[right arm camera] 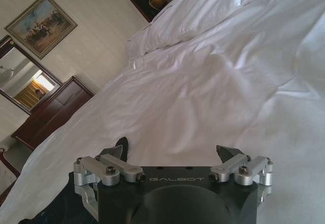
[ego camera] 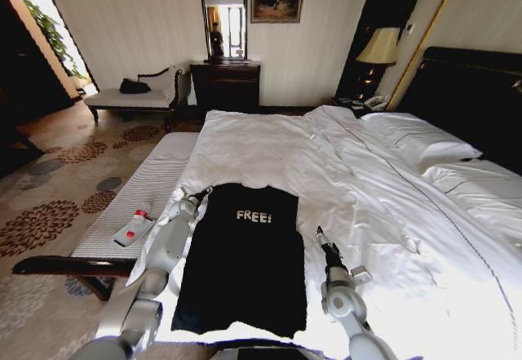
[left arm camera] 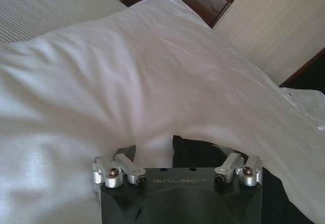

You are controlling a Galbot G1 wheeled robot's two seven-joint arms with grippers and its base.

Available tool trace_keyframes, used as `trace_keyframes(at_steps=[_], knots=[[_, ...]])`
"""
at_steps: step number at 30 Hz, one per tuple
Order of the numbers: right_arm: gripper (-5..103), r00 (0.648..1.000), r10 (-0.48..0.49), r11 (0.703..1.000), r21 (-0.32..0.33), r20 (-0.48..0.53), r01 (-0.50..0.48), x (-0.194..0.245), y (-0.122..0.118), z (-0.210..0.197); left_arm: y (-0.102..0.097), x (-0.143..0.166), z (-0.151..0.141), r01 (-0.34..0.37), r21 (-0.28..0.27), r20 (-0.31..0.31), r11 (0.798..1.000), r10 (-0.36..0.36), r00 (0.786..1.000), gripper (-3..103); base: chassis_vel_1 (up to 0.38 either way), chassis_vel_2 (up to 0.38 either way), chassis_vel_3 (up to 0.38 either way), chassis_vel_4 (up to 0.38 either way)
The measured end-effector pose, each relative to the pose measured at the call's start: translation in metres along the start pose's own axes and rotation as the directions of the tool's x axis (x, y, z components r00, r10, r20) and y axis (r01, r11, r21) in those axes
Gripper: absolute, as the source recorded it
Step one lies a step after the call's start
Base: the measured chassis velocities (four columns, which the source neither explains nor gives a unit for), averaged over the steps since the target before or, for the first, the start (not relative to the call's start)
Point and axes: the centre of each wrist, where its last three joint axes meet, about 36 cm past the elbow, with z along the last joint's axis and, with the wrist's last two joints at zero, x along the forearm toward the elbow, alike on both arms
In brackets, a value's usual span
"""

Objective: Fold the clothes on the bed.

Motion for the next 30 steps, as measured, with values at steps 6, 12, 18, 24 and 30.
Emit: trace_keyframes(at_steps=[6,12,18,24,30], knots=[[100,1.0,0.008,1.0,0.005,0.001,-0.008,0.002,-0.002,0.001,-0.002,-0.006,0.009,-0.033,-0.004,0.012,0.999,0.033,0.999,89,0.0,0.0,0.0,0.0],[100,1.0,0.013,1.0,0.003,0.004,-0.013,0.004,-0.003,0.001,0.0,-0.011,0.012,-0.043,-0.012,0.022,0.999,0.043,0.999,68,0.0,0.0,0.0,0.0],[100,1.0,0.016,1.0,0.005,0.007,-0.016,0.004,-0.004,0.001,0.001,-0.014,0.018,-0.055,-0.016,0.023,0.998,0.055,0.998,51,0.0,0.0,0.0,0.0],[100,1.0,0.017,1.0,0.004,0.01,-0.017,0.003,-0.004,0.001,0.005,-0.015,0.022,-0.057,-0.015,0.024,0.998,0.057,0.998,29,0.0,0.0,0.0,0.0],[100,1.0,0.008,1.0,0.007,0.022,-0.008,-0.007,-0.002,-0.006,0.008,-0.015,0.018,-0.054,-0.021,0.036,0.998,0.055,0.998,4,0.0,0.0,0.0,0.0]])
